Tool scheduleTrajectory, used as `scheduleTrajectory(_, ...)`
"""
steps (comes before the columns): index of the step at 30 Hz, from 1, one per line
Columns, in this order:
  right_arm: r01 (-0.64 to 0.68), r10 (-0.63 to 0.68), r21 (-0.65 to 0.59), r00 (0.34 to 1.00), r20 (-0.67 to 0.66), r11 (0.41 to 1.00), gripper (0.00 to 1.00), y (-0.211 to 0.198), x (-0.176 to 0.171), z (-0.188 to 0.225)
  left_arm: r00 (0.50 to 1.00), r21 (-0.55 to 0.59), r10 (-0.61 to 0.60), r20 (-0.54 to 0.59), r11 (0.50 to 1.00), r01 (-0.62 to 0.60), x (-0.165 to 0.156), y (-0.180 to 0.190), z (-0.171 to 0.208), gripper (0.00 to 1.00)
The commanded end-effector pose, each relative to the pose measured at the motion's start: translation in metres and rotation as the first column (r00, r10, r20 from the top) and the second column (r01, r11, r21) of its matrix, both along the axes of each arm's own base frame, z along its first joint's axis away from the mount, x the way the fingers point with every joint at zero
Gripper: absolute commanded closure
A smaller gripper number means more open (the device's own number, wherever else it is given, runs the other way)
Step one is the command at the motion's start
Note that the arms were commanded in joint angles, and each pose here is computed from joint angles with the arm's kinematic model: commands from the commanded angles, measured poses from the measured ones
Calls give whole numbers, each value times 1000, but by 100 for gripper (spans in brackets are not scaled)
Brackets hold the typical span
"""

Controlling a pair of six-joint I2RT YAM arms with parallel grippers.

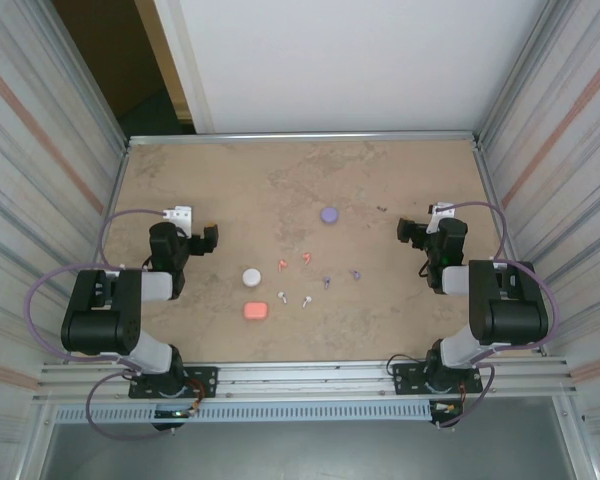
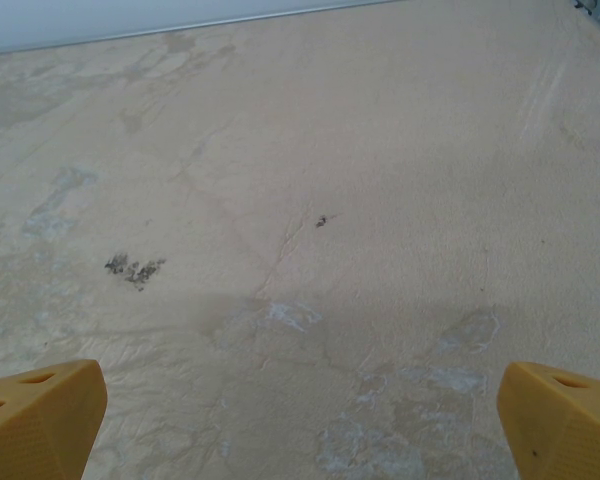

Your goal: Insert the wireless bluetooth earbuds into the charging case

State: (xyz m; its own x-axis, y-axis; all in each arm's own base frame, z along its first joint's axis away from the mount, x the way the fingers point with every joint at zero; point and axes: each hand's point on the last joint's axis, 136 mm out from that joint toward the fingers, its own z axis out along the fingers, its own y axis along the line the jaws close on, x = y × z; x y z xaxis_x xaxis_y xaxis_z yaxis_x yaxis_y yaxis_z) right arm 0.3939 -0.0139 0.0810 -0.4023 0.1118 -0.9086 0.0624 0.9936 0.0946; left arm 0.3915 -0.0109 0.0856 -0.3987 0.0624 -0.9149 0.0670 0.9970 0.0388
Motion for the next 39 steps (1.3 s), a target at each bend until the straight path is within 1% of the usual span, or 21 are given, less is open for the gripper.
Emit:
scheduleTrajectory(1, 11, -11, -5, 1000, -4, 1000, 1, -3, 1, -1, 1000, 6, -13, 15, 1000, 13, 4, -2, 5, 1)
scheduleTrajectory(7, 11, -11, 2, 1000, 6, 1000, 1, -4, 0, 2, 999, 5, -24, 24, 1000, 24, 3, -3, 6, 1)
scheduleTrajectory(10, 26, -26, 11, 1000, 8, 1000, 1, -8, -3, 12, 998, 4, -33, 49, 999, 33, -1, -5, 10, 1)
scheduleTrajectory(14, 18, -18, 21, 1000, 4, 1000, 1, -6, -12, 36, 996, 4, -4, 86, 1000, 4, -11, 0, 27, 1)
scheduleTrajectory(16, 8, -7, 28, 1000, -20, 1000, 1, -4, -18, 46, 995, 3, 9, 96, 1000, -9, -15, 2, 39, 1)
scheduleTrajectory(18, -23, 25, 49, 999, -37, 999, 1, 4, -24, 56, 994, -5, 22, 103, 1000, -22, -19, 4, 52, 1)
scheduleTrajectory(21, -90, 95, 92, 994, -52, 992, 1, 22, -32, 76, 993, -58, 44, 108, 998, -38, -27, 4, 70, 1)
scheduleTrajectory(26, -220, 237, 137, 963, -127, 966, 1, 62, -47, 99, 992, -207, 69, 101, 977, -47, -42, -2, 92, 1)
scheduleTrajectory(28, -302, 322, 141, 934, -154, 943, 1, 84, -54, 106, 992, -279, 91, 84, 958, -64, -49, -3, 94, 1)
scheduleTrajectory(30, -391, 406, 119, 899, -165, 913, 1, 108, -63, 112, 992, -356, 111, 65, 931, -81, -55, -5, 94, 1)
scheduleTrajectory(32, -486, 493, 83, 855, -162, 870, 1, 134, -74, 117, 995, -409, 89, 49, 910, -61, -62, -12, 94, 1)
scheduleTrajectory(36, -661, 659, 32, 742, -123, 750, 1, 184, -99, 124, 997, -509, 76, 11, 859, -60, -77, -21, 89, 1)
scheduleTrajectory(39, -769, 764, -9, 636, -105, 639, 1, 219, -119, 124, 998, -545, 61, -6, 837, -54, -88, -26, 84, 1)
